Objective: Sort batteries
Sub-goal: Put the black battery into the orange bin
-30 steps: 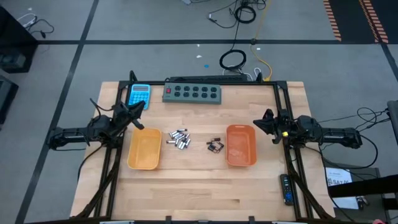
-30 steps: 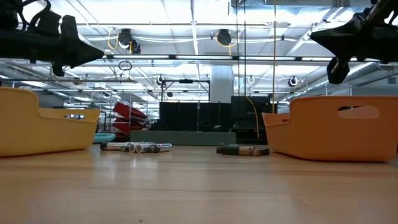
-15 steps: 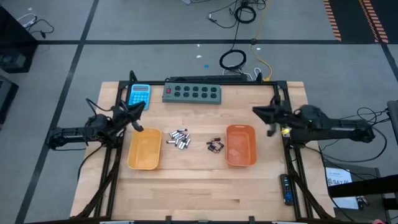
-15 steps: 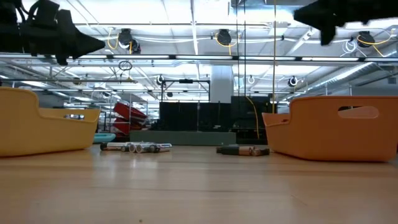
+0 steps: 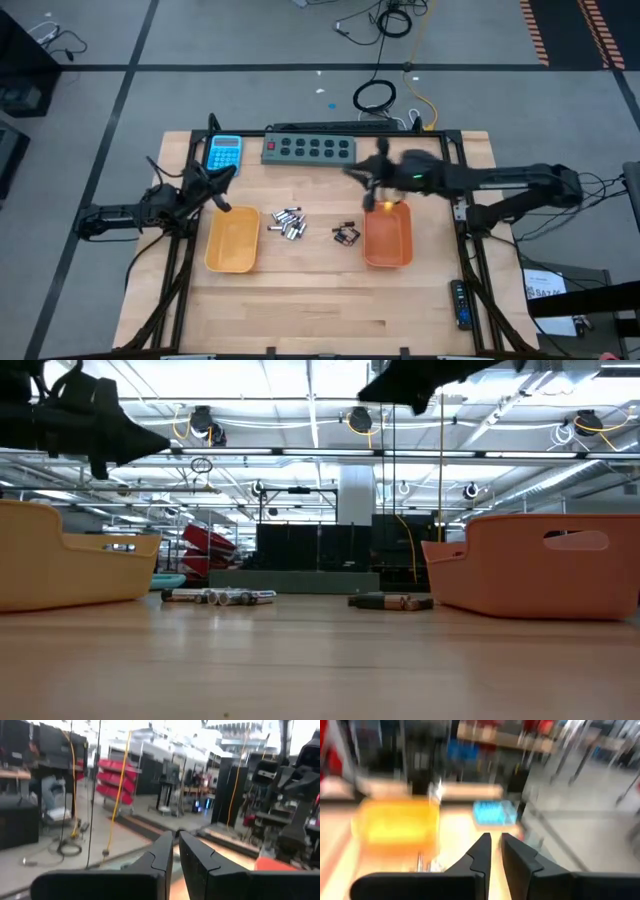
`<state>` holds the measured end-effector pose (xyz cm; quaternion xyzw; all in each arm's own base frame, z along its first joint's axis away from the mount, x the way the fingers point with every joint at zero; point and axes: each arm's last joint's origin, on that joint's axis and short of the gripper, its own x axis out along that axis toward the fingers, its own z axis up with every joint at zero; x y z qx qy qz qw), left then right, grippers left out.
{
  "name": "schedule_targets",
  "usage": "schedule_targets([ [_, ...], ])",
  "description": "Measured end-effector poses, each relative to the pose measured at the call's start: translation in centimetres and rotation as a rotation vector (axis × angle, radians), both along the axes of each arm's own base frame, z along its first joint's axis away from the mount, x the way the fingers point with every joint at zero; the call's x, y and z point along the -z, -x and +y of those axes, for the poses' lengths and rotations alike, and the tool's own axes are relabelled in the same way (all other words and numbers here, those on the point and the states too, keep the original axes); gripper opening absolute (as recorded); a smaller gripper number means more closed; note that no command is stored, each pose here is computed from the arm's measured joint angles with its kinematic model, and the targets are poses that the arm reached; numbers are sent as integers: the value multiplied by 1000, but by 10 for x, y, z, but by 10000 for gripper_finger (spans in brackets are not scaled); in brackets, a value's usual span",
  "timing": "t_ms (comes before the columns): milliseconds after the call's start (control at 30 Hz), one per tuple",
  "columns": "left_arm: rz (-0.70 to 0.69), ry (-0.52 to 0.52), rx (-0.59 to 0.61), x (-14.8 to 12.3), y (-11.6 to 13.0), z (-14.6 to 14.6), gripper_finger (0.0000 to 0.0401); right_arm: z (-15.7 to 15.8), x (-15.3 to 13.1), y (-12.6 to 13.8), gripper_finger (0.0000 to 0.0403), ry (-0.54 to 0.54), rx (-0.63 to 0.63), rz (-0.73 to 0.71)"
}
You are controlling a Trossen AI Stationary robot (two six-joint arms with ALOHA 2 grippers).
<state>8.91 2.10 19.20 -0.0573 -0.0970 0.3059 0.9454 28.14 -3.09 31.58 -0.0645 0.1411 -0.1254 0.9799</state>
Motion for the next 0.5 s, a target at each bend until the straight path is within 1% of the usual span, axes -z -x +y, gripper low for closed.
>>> schedule_targets([
  [100,36,66,6,-3,2,0,43,-5,-1,-15,56,-3,-1,109],
  [167,57,90,8,-4,3,0,43,-8,6,-23,65,-37,-21,194],
  [300,71,91,8,-16,2,0,43,-10,29,-42,70,-92,-46,350],
  [400,118,94,6,-21,-3,0,43,-9,39,-55,70,-120,-65,405],
  [500,186,81,-14,-28,-11,2,43,-7,60,-61,71,-134,-86,503],
])
